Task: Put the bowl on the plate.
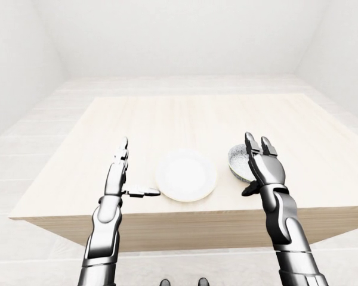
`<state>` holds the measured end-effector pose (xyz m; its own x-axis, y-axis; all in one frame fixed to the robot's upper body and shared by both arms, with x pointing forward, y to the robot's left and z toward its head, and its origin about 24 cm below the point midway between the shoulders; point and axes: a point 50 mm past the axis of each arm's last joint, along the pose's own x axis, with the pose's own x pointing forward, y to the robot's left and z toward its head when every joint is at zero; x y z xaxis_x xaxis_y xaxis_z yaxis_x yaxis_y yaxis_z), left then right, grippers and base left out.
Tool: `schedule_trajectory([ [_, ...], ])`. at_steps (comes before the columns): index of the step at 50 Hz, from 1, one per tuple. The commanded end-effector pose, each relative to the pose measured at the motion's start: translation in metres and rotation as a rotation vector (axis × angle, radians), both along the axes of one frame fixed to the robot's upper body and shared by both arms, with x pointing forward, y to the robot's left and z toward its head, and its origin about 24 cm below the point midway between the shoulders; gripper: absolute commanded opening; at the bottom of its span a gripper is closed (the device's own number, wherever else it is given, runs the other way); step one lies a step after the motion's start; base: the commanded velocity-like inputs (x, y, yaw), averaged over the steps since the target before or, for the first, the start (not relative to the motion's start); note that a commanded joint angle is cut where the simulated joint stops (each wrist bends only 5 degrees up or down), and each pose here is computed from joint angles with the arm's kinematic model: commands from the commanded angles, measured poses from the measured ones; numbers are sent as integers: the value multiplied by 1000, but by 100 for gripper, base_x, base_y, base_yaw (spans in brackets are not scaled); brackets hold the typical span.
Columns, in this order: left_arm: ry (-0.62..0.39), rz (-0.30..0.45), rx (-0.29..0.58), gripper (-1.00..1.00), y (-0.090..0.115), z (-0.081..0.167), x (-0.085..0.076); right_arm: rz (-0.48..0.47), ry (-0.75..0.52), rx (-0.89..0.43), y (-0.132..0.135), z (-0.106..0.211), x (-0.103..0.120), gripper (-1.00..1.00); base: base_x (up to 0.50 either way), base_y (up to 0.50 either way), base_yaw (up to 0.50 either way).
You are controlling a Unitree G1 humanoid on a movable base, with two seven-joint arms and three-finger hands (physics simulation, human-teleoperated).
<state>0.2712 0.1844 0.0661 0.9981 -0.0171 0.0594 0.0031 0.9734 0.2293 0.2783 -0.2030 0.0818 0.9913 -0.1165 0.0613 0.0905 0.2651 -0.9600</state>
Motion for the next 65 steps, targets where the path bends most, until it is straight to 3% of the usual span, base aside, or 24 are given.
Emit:
schedule_trajectory([
  [1, -4, -1, 18, 100, 0, 0, -2, -6, 10, -15, -1, -1, 0, 100, 0, 0, 0],
  [30, -22, 3, 4, 100, -1, 7, -4, -25, 57, -47, -5, -18, 1, 100, 0, 0, 0],
  [65, -31, 9, 0, 100, 0, 9, -6, -53, 222, -76, -16, -58, 11, 100, 0, 0, 0],
])
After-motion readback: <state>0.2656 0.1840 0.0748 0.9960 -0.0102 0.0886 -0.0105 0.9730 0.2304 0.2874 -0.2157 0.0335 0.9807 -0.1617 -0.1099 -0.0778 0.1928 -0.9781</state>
